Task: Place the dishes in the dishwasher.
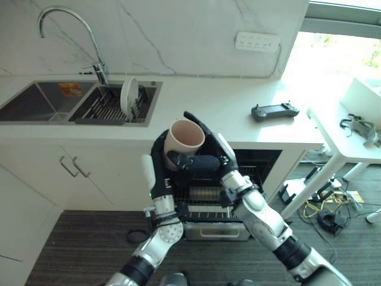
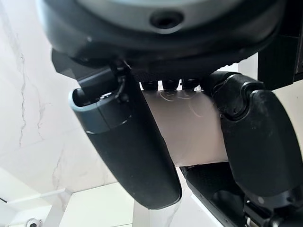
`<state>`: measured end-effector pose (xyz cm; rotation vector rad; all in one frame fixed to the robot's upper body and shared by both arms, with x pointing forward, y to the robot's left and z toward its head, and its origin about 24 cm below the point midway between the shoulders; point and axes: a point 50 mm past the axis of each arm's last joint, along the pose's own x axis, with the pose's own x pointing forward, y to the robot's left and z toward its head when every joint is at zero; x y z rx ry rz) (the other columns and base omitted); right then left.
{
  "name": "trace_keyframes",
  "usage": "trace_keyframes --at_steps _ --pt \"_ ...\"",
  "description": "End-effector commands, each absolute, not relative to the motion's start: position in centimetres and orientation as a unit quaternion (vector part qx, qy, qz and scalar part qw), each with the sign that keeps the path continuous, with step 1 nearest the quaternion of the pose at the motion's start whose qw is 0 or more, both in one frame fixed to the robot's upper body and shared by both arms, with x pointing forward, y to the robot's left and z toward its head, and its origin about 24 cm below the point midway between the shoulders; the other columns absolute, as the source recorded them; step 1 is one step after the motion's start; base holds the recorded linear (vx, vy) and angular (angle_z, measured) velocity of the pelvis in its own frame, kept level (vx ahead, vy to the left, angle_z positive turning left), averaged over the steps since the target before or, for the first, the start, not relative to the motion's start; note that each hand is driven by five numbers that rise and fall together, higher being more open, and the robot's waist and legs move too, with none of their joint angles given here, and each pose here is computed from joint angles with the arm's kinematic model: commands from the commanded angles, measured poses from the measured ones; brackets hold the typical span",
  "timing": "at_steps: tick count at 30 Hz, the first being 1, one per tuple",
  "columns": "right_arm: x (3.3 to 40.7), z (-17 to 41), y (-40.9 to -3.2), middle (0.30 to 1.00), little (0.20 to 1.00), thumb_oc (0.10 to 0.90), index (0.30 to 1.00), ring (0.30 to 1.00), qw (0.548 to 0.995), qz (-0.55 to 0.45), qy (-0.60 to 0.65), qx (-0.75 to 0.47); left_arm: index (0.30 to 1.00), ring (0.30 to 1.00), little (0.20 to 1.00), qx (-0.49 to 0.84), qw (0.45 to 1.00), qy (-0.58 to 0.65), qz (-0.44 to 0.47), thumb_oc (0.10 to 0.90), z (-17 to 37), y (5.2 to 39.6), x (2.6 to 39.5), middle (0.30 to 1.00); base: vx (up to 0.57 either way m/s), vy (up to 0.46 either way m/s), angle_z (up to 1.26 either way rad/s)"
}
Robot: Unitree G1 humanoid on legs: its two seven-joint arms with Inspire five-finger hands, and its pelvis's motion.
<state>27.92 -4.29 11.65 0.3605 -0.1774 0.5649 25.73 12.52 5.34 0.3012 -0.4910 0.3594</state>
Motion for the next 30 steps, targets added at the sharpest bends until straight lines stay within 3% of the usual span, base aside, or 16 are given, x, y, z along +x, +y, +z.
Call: trace_keyframes --at_steps 1,4,5,6,8,14,15,16,17,23,30 --pt "28.5 17.5 -1.9 0.900 0.900 0.800 0.900 0.900 0.902 0.322 -0.194 0.212 0.300 0.300 0.300 0.080 0.907 -0.399 0.109 0.400 11.4 8.6 26.9 0.300 -0.01 -0.011 0.03" --pt "28.5 17.4 -1.8 0.900 0.900 0.800 0.900 0.900 0.904 0.322 -0.195 0.204 0.300 0.300 0.300 0.080 0.908 -0.398 0.105 0.400 11.5 8.5 26.9 0.300 0.00 -0.007 0.04" --pt "28.5 17.4 -1.8 0.862 0.862 0.775 0.862 0.862 0.904 0.321 -0.197 0.203 0.300 0.300 0.300 0.081 0.908 -0.398 0.104 0.400 11.4 8.5 26.9 0.300 0.00 -0.004 0.04" --pt "28.5 17.5 -1.8 0.495 0.495 0.530 0.495 0.495 0.904 0.318 -0.201 0.201 0.300 0.300 0.300 0.081 0.908 -0.397 0.104 0.400 11.3 8.4 26.9 0.300 0.00 -0.003 0.03" --pt "28.6 17.7 -1.7 0.300 0.300 0.400 0.300 0.300 0.906 0.313 -0.210 0.194 0.300 0.300 0.300 0.080 0.909 -0.396 0.103 0.400 11.4 8.3 27.0 0.300 0.00 0.000 0.00" --pt "28.5 18.4 -1.9 0.300 0.300 0.400 0.300 0.300 0.908 0.297 -0.244 0.166 0.300 0.300 0.300 0.082 0.910 -0.394 0.096 0.400 11.4 8.1 27.0 0.300 0.00 0.000 0.00" --pt "28.5 18.6 -1.9 0.300 0.300 0.400 0.300 0.300 0.909 0.291 -0.248 0.165 0.425 0.425 0.425 0.083 0.911 -0.393 0.093 0.483 11.4 8.0 26.9 0.425 0.00 0.000 0.00" --pt "28.5 18.7 -2.1 0.300 0.300 0.400 0.300 0.300 0.910 0.283 -0.252 0.167 0.792 0.792 0.792 0.085 0.912 -0.392 0.088 0.728 11.4 7.9 26.9 0.792 0.00 0.000 0.00" --pt "28.6 18.8 -2.2 0.300 0.300 0.400 0.300 0.300 0.911 0.275 -0.256 0.171 0.900 0.900 0.900 0.084 0.913 -0.391 0.084 0.800 11.4 7.8 26.9 0.900 0.00 0.000 0.00" --pt "28.8 20.0 -4.0 0.300 0.300 0.400 0.300 0.300 0.912 0.190 -0.304 0.197 0.900 0.900 0.900 0.062 0.916 -0.397 0.013 0.800 11.7 6.7 26.2 0.900 0.00 0.002 0.02" --pt "28.7 22.2 -10.1 0.300 0.300 0.400 0.300 0.300 0.883 -0.012 -0.400 0.244 0.900 0.900 0.900 0.069 0.922 -0.381 -0.004 0.800 11.8 7.0 25.9 0.900 0.01 0.026 0.04"
